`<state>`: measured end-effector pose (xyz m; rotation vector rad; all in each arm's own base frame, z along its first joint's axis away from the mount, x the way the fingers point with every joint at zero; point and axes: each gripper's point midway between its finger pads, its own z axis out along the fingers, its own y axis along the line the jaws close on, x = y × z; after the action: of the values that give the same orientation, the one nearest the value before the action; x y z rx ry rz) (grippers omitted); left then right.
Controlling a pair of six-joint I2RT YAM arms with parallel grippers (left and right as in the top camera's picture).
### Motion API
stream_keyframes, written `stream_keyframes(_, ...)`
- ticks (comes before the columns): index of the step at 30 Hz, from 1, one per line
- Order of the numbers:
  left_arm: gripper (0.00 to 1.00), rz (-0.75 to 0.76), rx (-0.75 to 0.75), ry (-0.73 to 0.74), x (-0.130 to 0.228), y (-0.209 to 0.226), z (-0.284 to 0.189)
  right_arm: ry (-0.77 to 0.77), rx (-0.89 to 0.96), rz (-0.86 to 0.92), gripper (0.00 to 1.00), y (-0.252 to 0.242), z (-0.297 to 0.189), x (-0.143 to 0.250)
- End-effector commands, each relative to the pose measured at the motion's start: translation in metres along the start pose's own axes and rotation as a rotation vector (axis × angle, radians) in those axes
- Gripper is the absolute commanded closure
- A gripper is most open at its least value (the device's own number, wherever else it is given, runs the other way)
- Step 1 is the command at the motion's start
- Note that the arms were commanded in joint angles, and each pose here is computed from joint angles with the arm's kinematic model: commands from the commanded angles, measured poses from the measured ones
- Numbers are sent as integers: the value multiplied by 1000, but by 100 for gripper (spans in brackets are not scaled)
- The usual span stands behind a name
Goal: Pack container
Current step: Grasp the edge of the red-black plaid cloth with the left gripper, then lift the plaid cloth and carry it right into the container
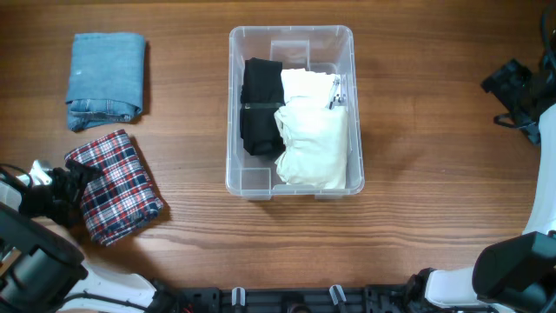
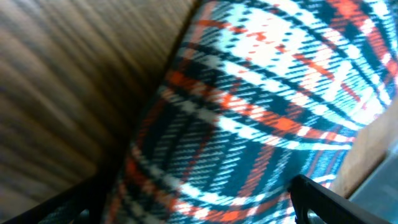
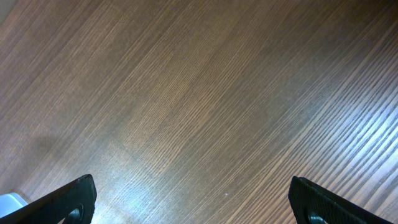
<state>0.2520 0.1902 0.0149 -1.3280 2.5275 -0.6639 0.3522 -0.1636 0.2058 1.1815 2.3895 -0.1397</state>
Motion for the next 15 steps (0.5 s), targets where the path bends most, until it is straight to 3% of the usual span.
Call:
stream_keyframes(1,5,25,78,49,7,-5,13,12,0,15,0,-1,5,2)
stream_keyframes(4,7,32,110,49,7,-10,13,12,0,15,0,-1,5,2)
stream_keyframes(11,36,30,109,53,8,-10,13,12,0,14,0,-1,5,2)
stream_keyframes(15,68,29,110,52,8,-10,13,12,0,15,0,-1,5,2)
